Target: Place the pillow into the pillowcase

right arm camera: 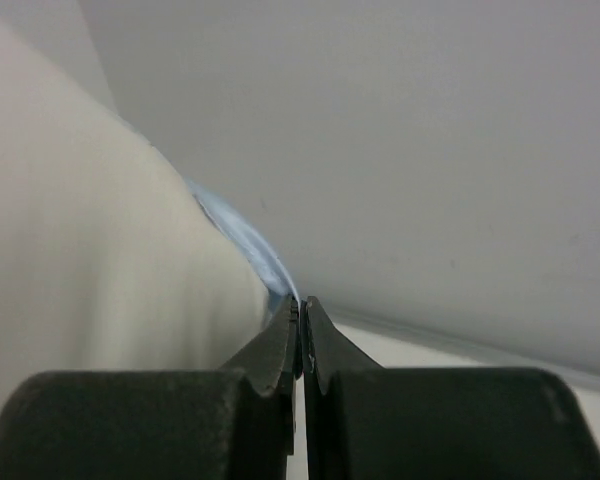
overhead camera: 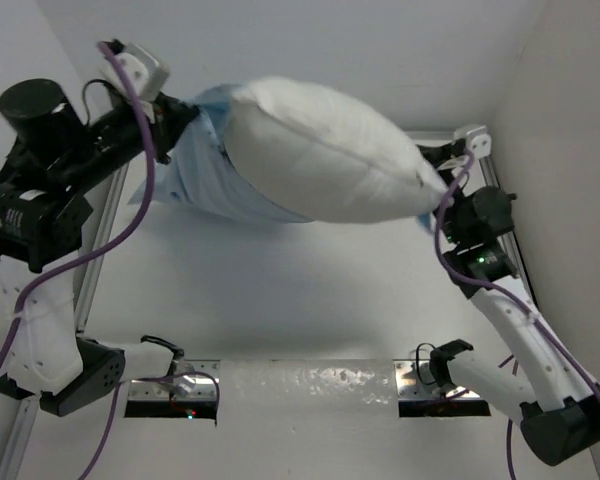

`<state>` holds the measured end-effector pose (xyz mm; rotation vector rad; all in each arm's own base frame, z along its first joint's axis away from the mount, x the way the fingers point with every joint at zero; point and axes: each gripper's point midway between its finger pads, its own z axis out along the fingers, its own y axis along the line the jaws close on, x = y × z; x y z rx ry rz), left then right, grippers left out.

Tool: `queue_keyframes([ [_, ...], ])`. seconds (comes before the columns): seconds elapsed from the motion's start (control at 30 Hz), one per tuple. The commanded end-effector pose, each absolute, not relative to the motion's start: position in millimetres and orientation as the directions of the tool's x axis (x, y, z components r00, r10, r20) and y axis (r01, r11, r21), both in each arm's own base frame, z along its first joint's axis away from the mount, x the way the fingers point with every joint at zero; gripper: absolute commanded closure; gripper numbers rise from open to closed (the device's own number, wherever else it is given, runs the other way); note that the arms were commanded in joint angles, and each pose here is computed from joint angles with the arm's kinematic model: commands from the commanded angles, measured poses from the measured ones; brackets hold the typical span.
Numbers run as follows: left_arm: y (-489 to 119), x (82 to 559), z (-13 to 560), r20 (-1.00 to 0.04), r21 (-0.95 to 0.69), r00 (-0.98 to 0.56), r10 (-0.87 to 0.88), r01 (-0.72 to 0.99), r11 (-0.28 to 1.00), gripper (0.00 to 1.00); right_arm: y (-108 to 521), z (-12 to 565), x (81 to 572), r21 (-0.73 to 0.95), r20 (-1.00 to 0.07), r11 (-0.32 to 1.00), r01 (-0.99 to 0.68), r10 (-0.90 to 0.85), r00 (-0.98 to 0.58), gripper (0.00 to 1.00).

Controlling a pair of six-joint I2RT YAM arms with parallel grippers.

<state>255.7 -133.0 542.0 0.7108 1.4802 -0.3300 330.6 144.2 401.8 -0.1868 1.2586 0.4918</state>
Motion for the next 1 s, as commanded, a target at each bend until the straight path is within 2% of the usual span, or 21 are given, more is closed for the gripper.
queue_keyframes([
  [0.0, -73, 258, 620, -0.951, 0.212, 0.275, 0.138, 0.261, 0.942, 1.00, 136, 481, 296, 0.029, -0.917, 0.879, -0.475, 0.213, 0.338, 1.00],
  [0.07, -72, 268, 608, -0.958, 0.211, 0.246, 0.150, 0.243, 0.947, 1.00, 138, 508, 281, 0.034, -0.903, 0.856, -0.515, 0.247, 0.352, 1.00],
  [0.13, -86, 269, 595, -0.959, 0.231, 0.236, 0.158, 0.321, 0.918, 1.00, 144, 519, 268, 0.050, -0.898, 0.824, -0.564, 0.284, 0.336, 1.00],
  [0.27, -108, 311, 499, -0.981, 0.187, 0.022, 0.195, 0.410, 0.893, 1.00, 142, 471, 291, 0.115, -0.934, 0.850, -0.514, 0.269, 0.236, 1.00],
  [0.33, -110, 322, 492, -0.980, 0.187, 0.011, 0.200, 0.405, 0.895, 1.00, 150, 471, 301, 0.141, -0.940, 0.838, -0.528, 0.281, 0.195, 1.00],
  [0.4, -106, 322, 536, -0.980, 0.199, 0.089, 0.179, 0.370, 0.908, 1.00, 157, 498, 295, 0.125, -0.934, 0.810, -0.573, 0.291, 0.208, 1.00],
  [0.43, -99, 317, 564, -0.976, 0.201, 0.144, 0.161, 0.332, 0.921, 1.00, 153, 542, 283, 0.097, -0.906, 0.806, -0.584, 0.314, 0.283, 1.00],
  [0.47, -87, 284, 629, -0.947, 0.203, 0.301, 0.113, 0.286, 0.936, 1.00, 150, 561, 276, 0.082, -0.894, 0.808, -0.584, 0.319, 0.316, 1.00],
  [0.57, -70, 245, 691, -0.884, 0.192, 0.463, 0.070, 0.223, 0.956, 1.00, 136, 604, 244, 0.029, -0.843, 0.818, -0.575, 0.329, 0.425, 1.00],
  [0.6, -69, 245, 683, -0.896, 0.200, 0.435, 0.084, 0.227, 0.953, 1.00, 132, 604, 240, 0.029, -0.838, 0.823, -0.568, 0.330, 0.436, 1.00],
  [0.63, -72, 245, 673, -0.908, 0.208, 0.407, 0.094, 0.245, 0.947, 1.00, 135, 574, 251, 0.050, -0.863, 0.827, -0.560, 0.318, 0.393, 1.00],
  [0.67, -79, 260, 633, -0.943, 0.216, 0.306, 0.127, 0.279, 0.936, 1.00, 129, 571, 243, 0.055, -0.845, 0.831, -0.554, 0.334, 0.417, 1.00],
  [0.7, -88, 269, 610, -0.955, 0.222, 0.262, 0.138, 0.325, 0.919, 1.00, 132, 534, 263, 0.097, -0.876, 0.840, -0.533, 0.326, 0.354, 1.00],
  [0.77, -105, 301, 542, -0.976, 0.212, 0.124, 0.177, 0.392, 0.895, 1.00, 137, 519, 280, 0.119, -0.899, 0.844, -0.524, 0.316, 0.304, 1.00],
  [0.8, -107, 306, 538, -0.978, 0.208, 0.107, 0.180, 0.397, 0.894, 1.00, 140, 524, 283, 0.109, -0.905, 0.842, -0.528, 0.304, 0.298, 1.00],
  [0.83, -99, 290, 584, -0.968, 0.214, 0.203, 0.147, 0.361, 0.908, 1.00, 137, 574, 262, 0.064, -0.870, 0.832, -0.551, 0.318, 0.378, 1.00],
  [0.9, -89, 286, 622, -0.954, 0.214, 0.268, 0.132, 0.303, 0.929, 1.00, 126, 637, 231, 0.009, -0.807, 0.834, -0.552, 0.332, 0.488, 1.00],
  [0.93, -81, 258, 662, -0.917, 0.227, 0.383, 0.110, 0.274, 0.935, 1.00, 122, 650, 221, -0.003, -0.787, 0.835, -0.551, 0.338, 0.517, 1.00],
  [0.97, -78, 250, 669, -0.907, 0.230, 0.408, 0.106, 0.268, 0.935, 1.00, 115, 662, 204, -0.016, -0.763, 0.839, -0.544, 0.342, 0.549, 1.00],
])
